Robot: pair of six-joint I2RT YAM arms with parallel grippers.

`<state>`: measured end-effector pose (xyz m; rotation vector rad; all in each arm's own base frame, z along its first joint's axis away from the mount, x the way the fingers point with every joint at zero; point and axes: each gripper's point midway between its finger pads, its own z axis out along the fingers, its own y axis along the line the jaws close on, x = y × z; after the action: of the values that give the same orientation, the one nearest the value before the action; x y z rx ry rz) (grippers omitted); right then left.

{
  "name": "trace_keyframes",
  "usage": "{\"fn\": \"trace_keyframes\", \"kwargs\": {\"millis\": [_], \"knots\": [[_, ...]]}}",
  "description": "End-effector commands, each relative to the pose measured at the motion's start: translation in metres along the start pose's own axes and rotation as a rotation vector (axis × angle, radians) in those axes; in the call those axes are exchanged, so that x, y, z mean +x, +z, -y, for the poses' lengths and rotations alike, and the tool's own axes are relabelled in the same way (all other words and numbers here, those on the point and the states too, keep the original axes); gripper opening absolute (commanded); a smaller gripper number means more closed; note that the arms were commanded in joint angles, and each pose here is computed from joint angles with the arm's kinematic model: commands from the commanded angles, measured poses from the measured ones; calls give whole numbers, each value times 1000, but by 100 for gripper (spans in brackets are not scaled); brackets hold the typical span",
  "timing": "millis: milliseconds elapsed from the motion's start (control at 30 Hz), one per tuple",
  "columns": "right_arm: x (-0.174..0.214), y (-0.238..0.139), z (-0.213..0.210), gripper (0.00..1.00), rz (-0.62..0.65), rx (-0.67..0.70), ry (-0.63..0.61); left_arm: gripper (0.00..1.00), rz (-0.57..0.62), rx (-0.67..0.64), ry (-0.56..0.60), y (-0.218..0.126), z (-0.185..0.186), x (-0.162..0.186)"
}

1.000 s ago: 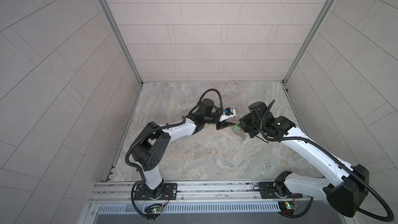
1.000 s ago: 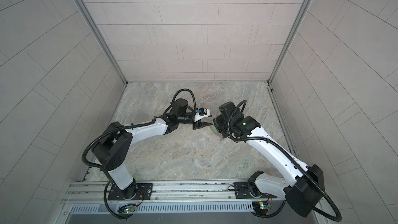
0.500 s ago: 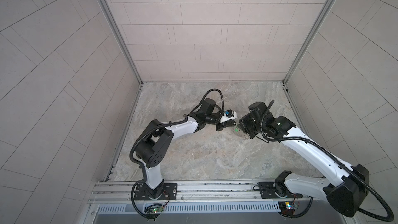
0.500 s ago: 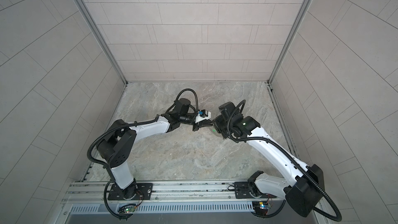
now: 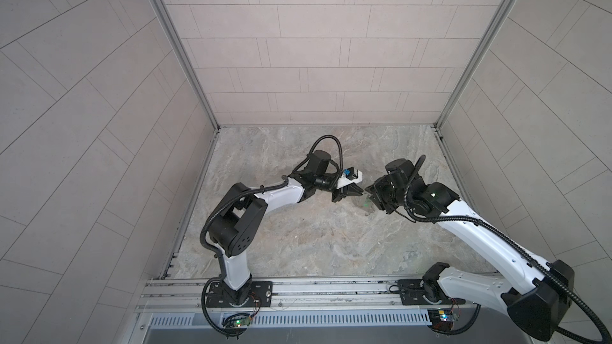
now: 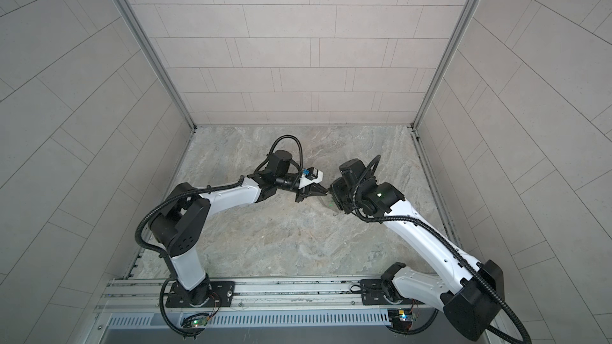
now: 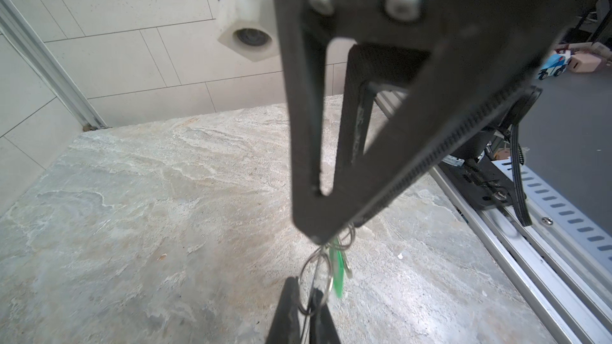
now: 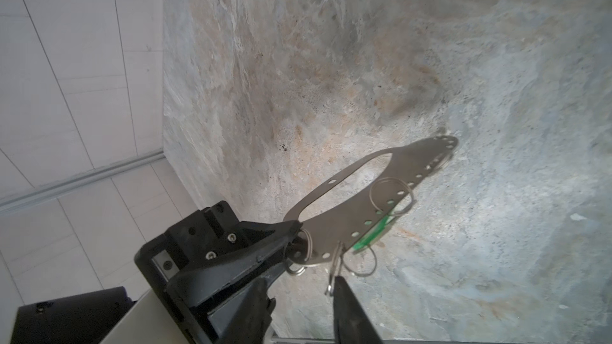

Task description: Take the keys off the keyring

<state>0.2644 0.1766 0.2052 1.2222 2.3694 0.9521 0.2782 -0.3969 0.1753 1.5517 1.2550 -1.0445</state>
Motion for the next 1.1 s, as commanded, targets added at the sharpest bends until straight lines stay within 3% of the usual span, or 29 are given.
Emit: {"fn": "trace_keyframes", "kwargs": {"millis": [0,300,367,467,567,667,800,967,1067], "knots": [[-7,-10,-4,45,47,-30,-38,0,72,15,53,-3,1,-21],[-9,-22,-7,54,63,-28,-160,0,126,2,36,-8,-5,-28],[-18,-34,-10,54,115,-17,-232,0,126,4,32,-9,-5,-27],[-39,-57,-19,51,242,-11,-441,0,128,7,28,-10,-4,-26],[-53,-83,-37,42,355,-32,-692,0,133,10,29,-11,-4,-28],[-46,-92,-54,37,372,-71,-1031,0,140,16,27,-11,-3,-30],[-18,-91,-52,28,268,-95,-1560,0,145,23,18,-11,-2,-31],[26,-82,-7,24,36,-166,-2278,0,156,39,2,-11,0,-33],[25,-81,7,23,51,-145,-2538,0,171,43,-15,-11,0,-35]]}}
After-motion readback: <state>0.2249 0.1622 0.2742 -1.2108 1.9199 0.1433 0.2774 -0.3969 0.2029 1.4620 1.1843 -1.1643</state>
